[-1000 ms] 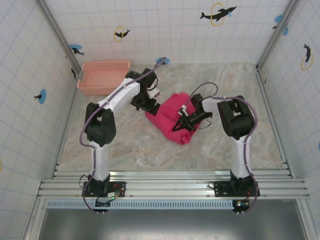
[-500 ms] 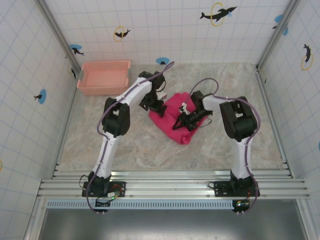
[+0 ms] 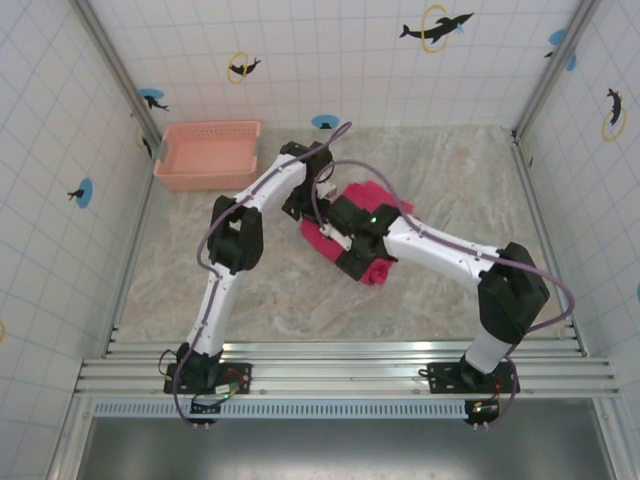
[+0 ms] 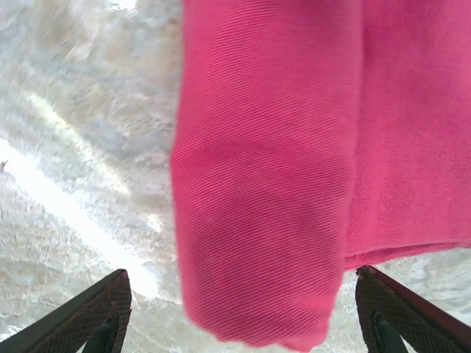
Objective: Roll up the long pants
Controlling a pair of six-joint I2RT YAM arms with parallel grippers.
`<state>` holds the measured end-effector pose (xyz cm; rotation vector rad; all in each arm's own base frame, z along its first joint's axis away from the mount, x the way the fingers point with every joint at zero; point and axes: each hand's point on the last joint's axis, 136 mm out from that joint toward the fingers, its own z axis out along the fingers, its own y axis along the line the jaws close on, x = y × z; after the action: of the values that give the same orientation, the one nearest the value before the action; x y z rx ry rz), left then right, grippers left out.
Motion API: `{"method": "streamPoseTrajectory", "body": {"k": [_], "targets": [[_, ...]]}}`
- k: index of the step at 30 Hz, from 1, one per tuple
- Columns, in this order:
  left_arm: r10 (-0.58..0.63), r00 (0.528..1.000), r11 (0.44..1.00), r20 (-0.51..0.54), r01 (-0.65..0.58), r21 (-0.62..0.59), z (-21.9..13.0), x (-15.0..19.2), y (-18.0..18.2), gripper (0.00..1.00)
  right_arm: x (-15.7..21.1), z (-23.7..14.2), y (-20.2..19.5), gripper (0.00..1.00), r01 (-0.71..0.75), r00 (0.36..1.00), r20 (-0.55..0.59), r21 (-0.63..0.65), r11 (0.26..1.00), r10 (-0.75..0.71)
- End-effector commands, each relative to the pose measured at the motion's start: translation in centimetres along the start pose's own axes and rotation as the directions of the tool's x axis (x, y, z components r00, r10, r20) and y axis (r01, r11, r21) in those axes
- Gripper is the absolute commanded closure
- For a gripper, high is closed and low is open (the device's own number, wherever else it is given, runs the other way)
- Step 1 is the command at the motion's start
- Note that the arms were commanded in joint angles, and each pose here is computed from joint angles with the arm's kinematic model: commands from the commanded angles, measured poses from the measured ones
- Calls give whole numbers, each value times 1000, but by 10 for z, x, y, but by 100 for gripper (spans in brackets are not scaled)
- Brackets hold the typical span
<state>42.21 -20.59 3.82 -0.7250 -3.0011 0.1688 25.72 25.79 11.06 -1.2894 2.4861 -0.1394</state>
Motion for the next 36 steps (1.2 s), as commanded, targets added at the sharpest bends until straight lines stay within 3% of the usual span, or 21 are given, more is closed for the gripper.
{"method": "streamPoseTrajectory", "body": {"k": [1,12,19,23,30,32,36], "targets": [[4,996,998,-88,-10,-70,38,12,20,3,12,0,-8,16,68,998,-17,190,980,-65],[29,994,996,-106,-38,-75,40,19,21,3,8,60,19,14,252,968,-89,278,927,-236],[81,988,993,-129,-92,-78,41,21,23,3,11,97,10,15,262,958,-193,297,918,-211],[98,986,991,-132,-108,-76,40,21,23,3,18,116,4,17,257,948,-249,245,935,-196],[92,990,995,-111,-97,-40,33,19,21,3,35,138,6,52,111,935,-338,-19,994,-111],[76,993,996,-88,-79,-37,24,17,24,3,36,133,12,66,82,933,-342,-101,992,-112],[29,999,999,-17,-30,-26,-5,11,31,3,28,110,26,77,39,950,-292,-245,969,-112]]}}
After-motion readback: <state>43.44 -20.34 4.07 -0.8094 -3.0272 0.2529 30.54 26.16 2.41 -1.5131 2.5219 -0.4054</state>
